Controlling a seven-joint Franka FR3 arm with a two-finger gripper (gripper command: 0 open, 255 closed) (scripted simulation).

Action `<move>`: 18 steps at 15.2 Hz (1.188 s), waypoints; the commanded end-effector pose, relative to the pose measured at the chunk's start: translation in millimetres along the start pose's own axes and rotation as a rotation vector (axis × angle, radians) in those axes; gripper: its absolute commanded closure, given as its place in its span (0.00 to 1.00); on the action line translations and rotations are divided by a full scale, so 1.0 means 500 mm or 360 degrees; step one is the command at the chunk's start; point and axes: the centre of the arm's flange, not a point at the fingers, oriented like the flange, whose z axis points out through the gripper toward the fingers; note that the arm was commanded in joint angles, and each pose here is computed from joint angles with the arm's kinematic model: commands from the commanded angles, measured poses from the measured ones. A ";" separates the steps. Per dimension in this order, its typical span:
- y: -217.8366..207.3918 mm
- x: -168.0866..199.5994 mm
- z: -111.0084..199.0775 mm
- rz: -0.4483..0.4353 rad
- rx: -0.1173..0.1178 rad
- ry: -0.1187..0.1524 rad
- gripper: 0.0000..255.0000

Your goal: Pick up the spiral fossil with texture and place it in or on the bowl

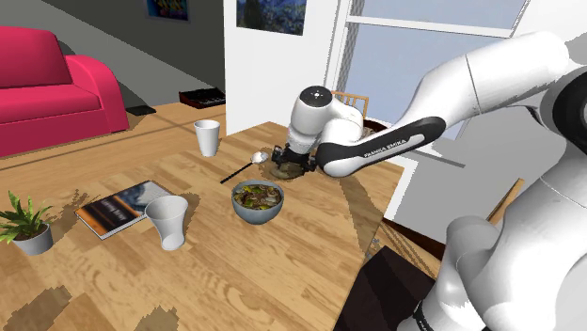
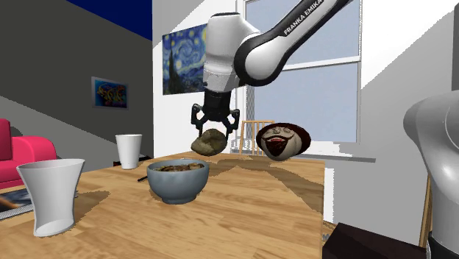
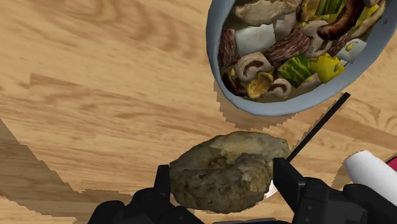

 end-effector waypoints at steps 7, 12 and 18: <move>-0.138 -0.154 -0.065 0.0003 0.0000 0.0001 1.00; -0.167 -0.206 -0.054 0.0003 0.0000 0.0001 1.00; -0.159 -0.237 0.001 0.0003 0.0000 0.0001 1.00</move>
